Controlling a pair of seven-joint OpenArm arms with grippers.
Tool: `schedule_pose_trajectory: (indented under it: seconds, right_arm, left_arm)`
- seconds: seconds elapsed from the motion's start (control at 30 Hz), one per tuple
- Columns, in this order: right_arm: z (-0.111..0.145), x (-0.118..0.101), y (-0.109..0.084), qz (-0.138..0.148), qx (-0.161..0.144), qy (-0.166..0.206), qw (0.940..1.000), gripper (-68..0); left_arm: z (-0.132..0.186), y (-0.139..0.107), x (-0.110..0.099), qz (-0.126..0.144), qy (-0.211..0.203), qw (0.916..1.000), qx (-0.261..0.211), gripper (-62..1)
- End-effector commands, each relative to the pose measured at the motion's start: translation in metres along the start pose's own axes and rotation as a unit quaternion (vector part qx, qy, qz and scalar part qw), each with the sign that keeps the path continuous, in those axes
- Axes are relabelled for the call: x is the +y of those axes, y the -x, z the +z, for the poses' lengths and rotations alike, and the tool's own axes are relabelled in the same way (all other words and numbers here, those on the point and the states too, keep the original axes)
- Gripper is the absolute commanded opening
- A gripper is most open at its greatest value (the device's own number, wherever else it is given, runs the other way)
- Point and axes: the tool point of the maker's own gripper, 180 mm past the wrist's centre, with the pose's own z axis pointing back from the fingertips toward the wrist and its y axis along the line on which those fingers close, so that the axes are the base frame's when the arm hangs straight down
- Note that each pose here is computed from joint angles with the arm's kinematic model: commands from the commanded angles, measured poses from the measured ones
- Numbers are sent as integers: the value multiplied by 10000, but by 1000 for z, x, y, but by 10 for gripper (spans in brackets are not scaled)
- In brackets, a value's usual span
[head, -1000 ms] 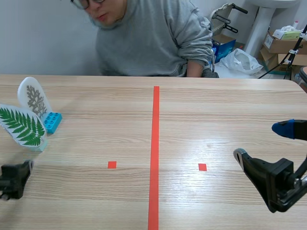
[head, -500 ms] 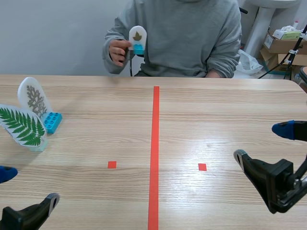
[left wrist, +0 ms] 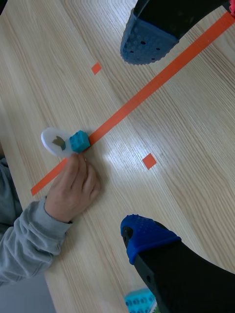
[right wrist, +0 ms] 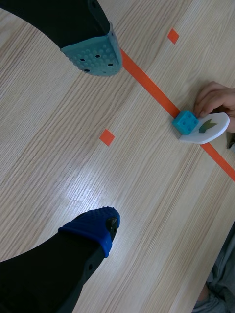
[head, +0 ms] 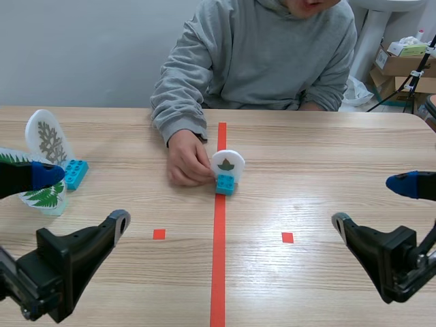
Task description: Do the leaf sorting experiment
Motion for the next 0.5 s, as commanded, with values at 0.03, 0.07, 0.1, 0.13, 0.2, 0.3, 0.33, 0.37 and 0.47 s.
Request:
schedule_pose_trajectory:
  seconds: [0.03,0.07,0.1,0.13,0.2,0.3,0.33,0.37,0.47]
  right_arm:
    - [-1,-3,-11,53,-184,32,9998,-128]
    - [-1,-3,-11,53,-184,32,9998,-128]
    - [-1,-3,-11,53,-184,32,9998,-128]
    - [-1,-3,-11,53,-184,32,9998,-128]
    - [-1,-3,-11,53,-184,32,9998,-128]
    - [-1,-3,-11,53,-184,32,9998,-128]
    - [-1,-3,-11,53,-184,32,9998,-128]
    - [-1,-3,-11,53,-184,32,9998,-128]
    - [-1,-3,-11,53,-184,32,9998,-128]
  left_arm:
    - [-3,-3,-6,76,110,9999,-105,14]
    - [-3,-3,-8,88,135,9998,-108,14]
    - [-4,-3,-9,98,153,9998,-111,14]
    - [-4,-3,-9,100,157,9998,-110,14]
    - [-4,-3,-9,98,155,9998,-109,14]
    - [-4,-2,-9,98,155,9998,-107,14]
    - [-4,-2,-9,98,155,9998,-105,14]
    - [-4,-2,-9,98,155,9998,-105,14]
    - [-4,-2,-9,98,155,9998,-103,14]
